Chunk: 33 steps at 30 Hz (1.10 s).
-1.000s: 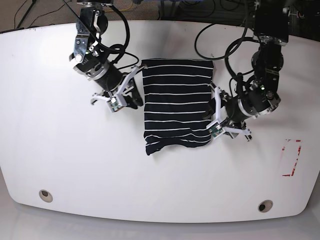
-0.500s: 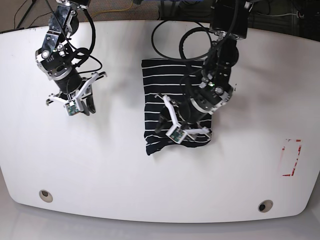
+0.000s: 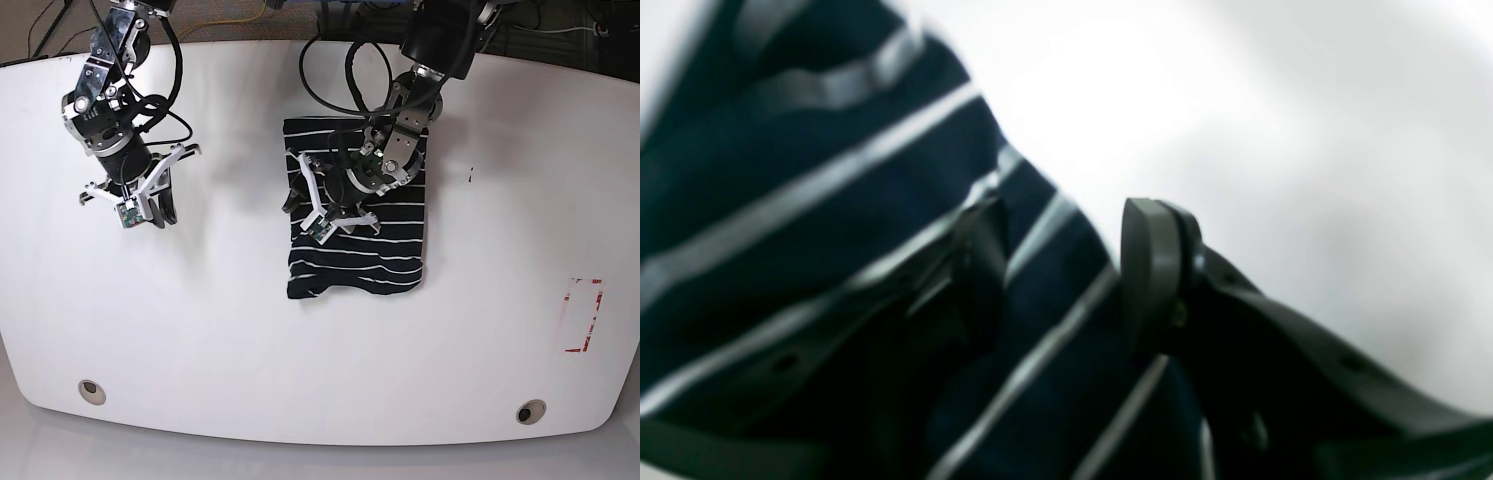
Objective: Layout the t-shirt on the table in an organized manner, then fold the t-shirt properly
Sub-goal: 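Lift the folded shirt with the left gripper and carry it off the table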
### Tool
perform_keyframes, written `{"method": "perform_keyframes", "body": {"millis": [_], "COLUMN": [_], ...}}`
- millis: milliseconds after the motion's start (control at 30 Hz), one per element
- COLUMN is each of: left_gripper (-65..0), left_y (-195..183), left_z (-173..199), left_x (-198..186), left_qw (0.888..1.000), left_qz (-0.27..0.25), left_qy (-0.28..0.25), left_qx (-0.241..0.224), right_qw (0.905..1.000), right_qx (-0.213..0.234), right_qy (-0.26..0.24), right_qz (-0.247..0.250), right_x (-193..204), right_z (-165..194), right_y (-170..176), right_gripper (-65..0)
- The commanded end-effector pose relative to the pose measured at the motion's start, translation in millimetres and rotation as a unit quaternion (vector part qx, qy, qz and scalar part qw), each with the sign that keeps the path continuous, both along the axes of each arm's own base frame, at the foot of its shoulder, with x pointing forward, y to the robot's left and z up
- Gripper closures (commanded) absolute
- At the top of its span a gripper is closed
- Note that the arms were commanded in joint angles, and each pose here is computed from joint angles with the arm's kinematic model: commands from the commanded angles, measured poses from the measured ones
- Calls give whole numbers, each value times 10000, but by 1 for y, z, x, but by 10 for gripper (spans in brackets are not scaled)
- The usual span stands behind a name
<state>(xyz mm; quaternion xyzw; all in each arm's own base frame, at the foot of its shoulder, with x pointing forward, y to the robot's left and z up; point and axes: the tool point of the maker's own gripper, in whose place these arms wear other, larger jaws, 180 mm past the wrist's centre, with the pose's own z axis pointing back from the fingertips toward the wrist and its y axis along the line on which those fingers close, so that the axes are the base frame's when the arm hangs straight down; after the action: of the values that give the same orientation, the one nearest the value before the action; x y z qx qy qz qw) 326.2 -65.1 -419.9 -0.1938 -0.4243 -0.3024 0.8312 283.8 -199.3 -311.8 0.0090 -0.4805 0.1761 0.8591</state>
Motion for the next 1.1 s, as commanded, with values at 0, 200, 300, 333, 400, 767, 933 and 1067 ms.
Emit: {"method": "perform_keyframes", "body": {"millis": [0,200,300,333,400,767,933,1067], "left_gripper": [-246,-246,-246,-246,-246,-246,-246,-246], "left_y": [22,66,100,111,132,266,321,364], "left_z": [-9,-43,-52,-55,-61,-64,-53,-48], "left_x": [2,-33,-47,-53,-64,-91,-94,-95], "left_qw": [9998,9966,9932,9919,9890,9701,9605,9508], "left_qz": [-18,-307,-424,-451,-507,-418,-198,74], "left_qy": [29,383,467,512,617,1065,1155,1295], "left_qx": [191,658,977,1072,1246,2139,2522,2813], "right_qw": [9997,9997,9998,9998,9998,10000,10000,10000], "right_qx": [7,39,48,48,55,58,58,58], "right_qy": [-234,-226,-201,-193,-196,-57,-49,-49], "right_qz": [32,32,43,43,45,52,51,51], "right_x": [4,4,3,2,2,-6,-7,-7], "right_z": [12,12,10,10,10,2,2,2], "right_y": [0,2,3,3,3,4,4,4], "right_gripper": [-86,-84,-84,-84,-84,-84,-82,-82]}}
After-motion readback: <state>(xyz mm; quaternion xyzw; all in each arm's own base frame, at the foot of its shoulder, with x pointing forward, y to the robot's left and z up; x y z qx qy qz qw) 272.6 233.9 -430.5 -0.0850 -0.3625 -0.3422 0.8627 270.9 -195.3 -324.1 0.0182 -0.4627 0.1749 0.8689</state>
